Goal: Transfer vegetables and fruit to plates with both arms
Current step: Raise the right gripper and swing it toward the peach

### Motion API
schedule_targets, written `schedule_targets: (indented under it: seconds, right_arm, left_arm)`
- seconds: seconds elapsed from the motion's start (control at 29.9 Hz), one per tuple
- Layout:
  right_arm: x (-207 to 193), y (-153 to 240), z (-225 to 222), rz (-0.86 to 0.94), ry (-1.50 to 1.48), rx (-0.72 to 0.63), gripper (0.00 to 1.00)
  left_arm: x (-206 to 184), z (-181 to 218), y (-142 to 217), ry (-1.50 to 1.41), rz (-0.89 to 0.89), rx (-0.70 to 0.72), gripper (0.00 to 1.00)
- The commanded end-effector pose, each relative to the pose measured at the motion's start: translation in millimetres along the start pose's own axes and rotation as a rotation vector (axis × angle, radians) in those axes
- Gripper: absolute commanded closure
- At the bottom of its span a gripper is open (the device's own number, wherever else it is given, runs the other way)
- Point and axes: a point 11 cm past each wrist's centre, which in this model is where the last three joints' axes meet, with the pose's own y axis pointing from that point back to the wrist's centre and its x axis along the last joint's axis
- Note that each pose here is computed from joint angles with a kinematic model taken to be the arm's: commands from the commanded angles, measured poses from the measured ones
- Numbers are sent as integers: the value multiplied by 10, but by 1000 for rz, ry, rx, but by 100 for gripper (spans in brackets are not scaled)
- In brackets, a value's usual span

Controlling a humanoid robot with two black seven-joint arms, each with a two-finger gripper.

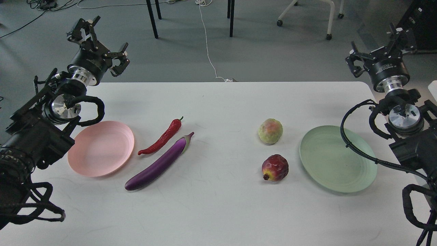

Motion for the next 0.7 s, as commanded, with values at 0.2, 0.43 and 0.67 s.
schedule_targets:
  seconds: [0.2,0.43,0.67]
  right_arm:
    - [-84,-37,3,-36,88,-59,1]
    - [-918,-428,-316,-255,403,-170,1]
    - [-1643,-642,-264,-418,651,-273,1]
  left_arm:
    - [32,-28,34,1,2,7,2]
    - [75,16,51,-7,14,3,2]
    - [113,21,85,-6,15,2,2]
